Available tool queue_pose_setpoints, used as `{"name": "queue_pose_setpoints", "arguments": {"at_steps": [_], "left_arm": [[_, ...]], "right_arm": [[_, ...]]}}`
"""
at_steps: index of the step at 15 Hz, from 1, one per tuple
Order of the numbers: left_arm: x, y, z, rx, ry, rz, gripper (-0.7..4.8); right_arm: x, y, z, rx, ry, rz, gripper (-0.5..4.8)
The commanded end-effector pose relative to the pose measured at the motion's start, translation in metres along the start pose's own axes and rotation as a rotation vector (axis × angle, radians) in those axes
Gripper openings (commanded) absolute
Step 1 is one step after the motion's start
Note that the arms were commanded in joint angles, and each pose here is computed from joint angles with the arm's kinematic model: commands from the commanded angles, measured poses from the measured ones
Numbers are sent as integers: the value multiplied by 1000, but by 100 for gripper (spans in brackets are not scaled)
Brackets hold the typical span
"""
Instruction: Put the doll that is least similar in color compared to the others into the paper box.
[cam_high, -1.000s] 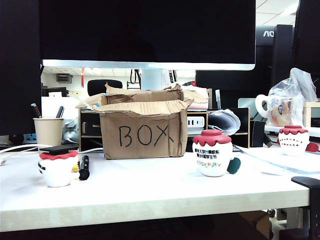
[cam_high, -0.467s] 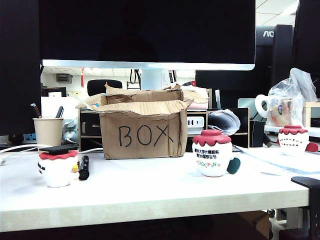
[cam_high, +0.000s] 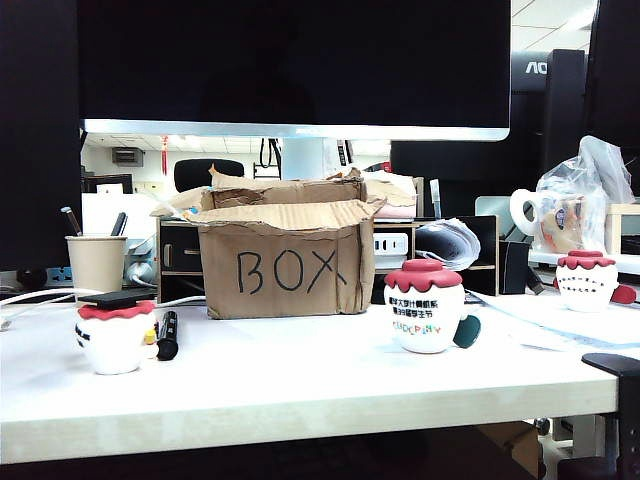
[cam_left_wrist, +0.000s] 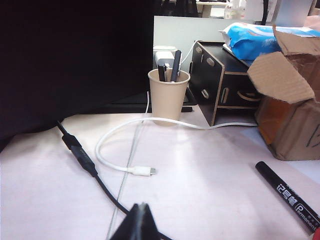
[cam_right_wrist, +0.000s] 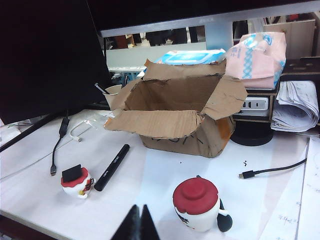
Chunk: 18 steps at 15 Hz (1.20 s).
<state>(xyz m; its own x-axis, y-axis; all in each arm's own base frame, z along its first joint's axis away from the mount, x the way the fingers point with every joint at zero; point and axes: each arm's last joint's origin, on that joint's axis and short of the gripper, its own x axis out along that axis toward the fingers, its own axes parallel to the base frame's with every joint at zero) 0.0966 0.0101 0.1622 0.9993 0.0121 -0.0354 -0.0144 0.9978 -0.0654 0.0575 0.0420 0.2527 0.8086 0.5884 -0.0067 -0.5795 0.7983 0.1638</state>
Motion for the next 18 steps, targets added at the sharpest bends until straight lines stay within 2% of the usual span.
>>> {"name": "queue_pose_setpoints", "arguments": {"at_steps": [1, 15, 16, 18], "left_arm": [[0, 0, 2, 3, -13, -4, -5], [0, 0, 2, 3, -13, -4, -5], [0, 0, 2, 3, -13, -4, -5], [0, 0, 2, 3, -13, -4, -5]], "right_arm": [[6, -2, -11, 0, 2, 5, -6], [11, -4, -22, -1, 4, -1, -5], [11, -4, -23, -18, 9, -9, -5], [12, -8, -24, -23, -3, -125, -5]]}}
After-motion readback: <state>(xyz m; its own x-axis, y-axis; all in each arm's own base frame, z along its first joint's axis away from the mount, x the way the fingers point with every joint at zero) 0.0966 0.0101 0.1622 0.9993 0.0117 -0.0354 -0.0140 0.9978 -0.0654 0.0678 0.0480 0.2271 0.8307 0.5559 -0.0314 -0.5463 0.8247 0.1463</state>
